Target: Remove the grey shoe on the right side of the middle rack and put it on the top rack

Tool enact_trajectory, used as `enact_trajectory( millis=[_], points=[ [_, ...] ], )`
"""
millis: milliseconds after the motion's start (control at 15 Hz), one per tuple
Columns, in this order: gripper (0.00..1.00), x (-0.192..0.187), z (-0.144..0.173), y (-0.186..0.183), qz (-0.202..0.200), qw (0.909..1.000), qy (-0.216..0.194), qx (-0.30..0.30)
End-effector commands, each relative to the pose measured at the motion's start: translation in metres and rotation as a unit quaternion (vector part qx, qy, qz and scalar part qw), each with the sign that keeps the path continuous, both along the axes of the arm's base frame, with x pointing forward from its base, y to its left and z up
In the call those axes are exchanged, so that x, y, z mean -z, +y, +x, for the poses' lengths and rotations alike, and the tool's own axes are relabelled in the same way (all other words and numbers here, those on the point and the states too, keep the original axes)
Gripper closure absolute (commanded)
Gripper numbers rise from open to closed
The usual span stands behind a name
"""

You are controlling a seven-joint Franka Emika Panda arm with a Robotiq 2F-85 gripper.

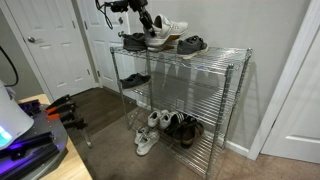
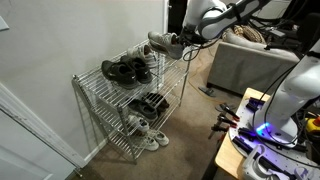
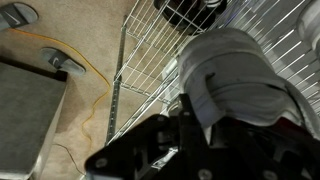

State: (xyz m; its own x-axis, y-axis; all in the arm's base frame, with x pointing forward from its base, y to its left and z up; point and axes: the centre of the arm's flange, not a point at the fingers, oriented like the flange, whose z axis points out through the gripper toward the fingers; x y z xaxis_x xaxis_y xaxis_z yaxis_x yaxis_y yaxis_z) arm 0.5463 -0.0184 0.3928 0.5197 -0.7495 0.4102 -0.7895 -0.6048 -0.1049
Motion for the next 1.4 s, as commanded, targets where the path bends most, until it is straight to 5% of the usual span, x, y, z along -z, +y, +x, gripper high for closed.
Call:
enact_trajectory(
  millis=[0, 1133, 1200, 1333],
  points=[
    [0.94, 0.006, 0.029, 0.005, 0.003, 0.9997, -0.002, 0.024],
    [0.94, 0.047, 0.091, 0.036, 0.000, 0.9980, 0.004, 0.063],
    [0.63, 0.048, 0.092, 0.038, 0.003, 0.9978, 0.001, 0.067],
    [0.56, 0.049, 0.093, 0.040, 0.003, 0.9975, 0.000, 0.070]
  ],
)
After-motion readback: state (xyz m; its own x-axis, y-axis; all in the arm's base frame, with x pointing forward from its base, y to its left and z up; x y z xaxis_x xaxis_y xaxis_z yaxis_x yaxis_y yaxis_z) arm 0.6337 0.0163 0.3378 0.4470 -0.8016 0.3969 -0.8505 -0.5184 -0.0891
